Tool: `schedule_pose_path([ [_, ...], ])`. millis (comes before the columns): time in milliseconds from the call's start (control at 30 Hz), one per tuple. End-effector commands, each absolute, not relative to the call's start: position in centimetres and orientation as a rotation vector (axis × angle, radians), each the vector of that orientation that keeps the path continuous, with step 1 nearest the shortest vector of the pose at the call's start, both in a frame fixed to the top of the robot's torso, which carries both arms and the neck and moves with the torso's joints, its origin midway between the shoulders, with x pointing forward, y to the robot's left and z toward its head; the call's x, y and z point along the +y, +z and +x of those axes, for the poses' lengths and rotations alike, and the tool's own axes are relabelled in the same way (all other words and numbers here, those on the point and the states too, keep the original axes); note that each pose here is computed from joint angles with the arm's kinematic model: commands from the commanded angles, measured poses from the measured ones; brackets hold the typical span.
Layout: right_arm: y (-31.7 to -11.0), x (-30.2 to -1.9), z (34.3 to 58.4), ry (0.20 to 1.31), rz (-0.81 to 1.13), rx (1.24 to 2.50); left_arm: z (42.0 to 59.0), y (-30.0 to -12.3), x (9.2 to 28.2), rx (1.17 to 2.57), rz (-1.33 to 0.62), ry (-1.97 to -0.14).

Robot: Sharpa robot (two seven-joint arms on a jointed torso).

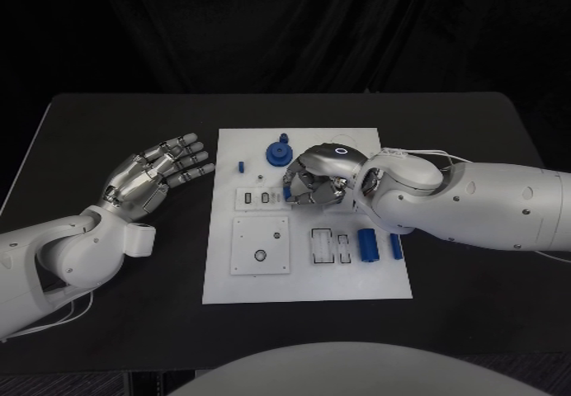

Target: Assemble the parts on the task board

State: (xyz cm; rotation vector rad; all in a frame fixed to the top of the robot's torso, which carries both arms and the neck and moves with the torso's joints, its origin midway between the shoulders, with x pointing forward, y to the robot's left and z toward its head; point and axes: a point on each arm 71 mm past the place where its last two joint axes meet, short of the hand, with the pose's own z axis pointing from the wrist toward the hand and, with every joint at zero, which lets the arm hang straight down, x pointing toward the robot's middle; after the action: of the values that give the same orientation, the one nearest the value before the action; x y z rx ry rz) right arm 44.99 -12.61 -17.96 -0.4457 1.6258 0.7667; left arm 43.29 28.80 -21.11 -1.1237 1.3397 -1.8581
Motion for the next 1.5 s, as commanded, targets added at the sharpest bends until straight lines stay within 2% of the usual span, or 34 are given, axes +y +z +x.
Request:
schedule_pose_path([
  [33, -18.5, -12.7, 45.0, 0.733, -0.445, 1.659, 43.2, -21.1, 28.7, 1.331, -1.122, -1.881],
  [800, -18.6, -12.4, 45.0, 0.743, -0.449, 1.654, 43.3, -21.1, 28.9, 1.331, -1.123, -1.875],
  [1500, -17.4, -12.3, 44.5, 0.796, -0.439, 1.535, 43.3, -21.2, 29.0, 1.329, -1.124, -1.873],
])
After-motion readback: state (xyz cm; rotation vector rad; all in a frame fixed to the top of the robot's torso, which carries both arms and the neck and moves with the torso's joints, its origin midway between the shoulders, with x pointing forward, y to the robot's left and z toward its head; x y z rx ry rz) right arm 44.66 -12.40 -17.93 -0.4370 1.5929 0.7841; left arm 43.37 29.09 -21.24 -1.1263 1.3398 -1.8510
